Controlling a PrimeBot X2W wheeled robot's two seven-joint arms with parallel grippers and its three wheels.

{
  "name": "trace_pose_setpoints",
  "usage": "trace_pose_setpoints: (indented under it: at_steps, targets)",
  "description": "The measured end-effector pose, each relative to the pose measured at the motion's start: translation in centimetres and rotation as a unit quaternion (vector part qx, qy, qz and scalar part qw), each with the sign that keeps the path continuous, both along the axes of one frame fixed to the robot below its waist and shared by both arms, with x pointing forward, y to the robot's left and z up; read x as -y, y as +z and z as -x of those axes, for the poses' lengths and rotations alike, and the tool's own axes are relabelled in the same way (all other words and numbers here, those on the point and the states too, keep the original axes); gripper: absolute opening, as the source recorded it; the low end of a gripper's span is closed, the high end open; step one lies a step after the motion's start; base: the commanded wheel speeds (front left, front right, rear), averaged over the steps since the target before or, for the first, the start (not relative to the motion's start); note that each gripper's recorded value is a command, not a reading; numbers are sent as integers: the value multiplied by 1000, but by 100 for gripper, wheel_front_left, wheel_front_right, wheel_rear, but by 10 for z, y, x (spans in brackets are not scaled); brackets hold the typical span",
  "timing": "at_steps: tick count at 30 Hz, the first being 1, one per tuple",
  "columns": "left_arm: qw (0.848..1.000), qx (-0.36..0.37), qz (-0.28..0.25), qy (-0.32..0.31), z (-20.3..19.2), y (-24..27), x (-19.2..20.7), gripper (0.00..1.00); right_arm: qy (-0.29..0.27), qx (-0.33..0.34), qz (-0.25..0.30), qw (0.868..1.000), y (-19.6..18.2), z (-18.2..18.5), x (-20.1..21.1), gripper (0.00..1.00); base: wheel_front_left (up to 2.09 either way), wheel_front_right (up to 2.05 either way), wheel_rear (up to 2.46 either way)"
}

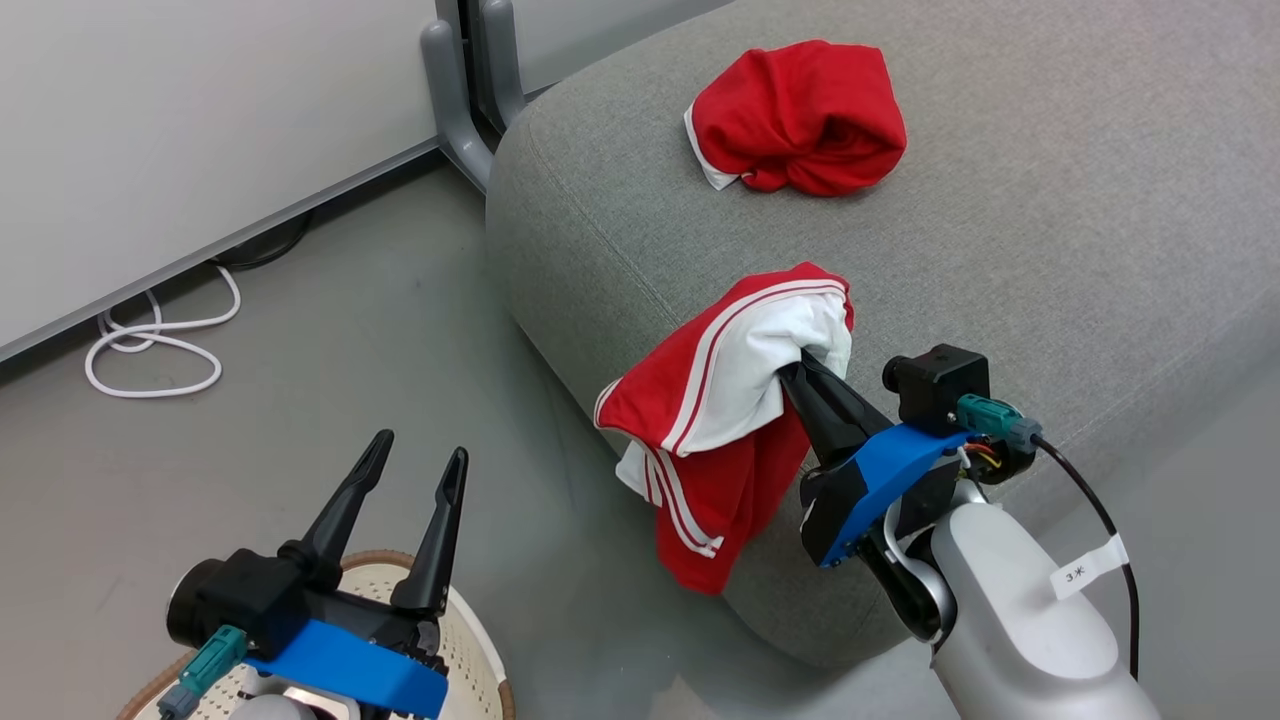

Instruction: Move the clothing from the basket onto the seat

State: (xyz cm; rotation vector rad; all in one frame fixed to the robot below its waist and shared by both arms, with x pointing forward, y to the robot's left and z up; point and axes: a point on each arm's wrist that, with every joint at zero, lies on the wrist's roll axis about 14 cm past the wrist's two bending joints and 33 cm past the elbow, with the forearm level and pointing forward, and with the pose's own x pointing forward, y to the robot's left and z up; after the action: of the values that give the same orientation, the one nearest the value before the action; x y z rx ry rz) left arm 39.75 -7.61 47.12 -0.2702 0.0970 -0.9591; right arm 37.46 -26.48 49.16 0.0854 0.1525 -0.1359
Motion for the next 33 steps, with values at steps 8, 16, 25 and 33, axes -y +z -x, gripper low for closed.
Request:
trace_pose_setpoints:
  at_steps: [8,16,25,33]
  targets:
    - [1000,-3,3,12,-13,-7,-7,100,-3,20,-6,1000,24,-28,10,0,0,0,0]
    - [1000,0,7,11,-26,-18,-11,100,-52,81,11,995,88,-76,74,0,0,0,0]
    - [1000,-4,1,16,-52,-47,-28,100,-123,149,100,976,168,-126,157,0,0,0,0]
    - [999,6,8,33,-81,-63,-44,100,-196,162,153,955,176,-151,212,0,0,0,0]
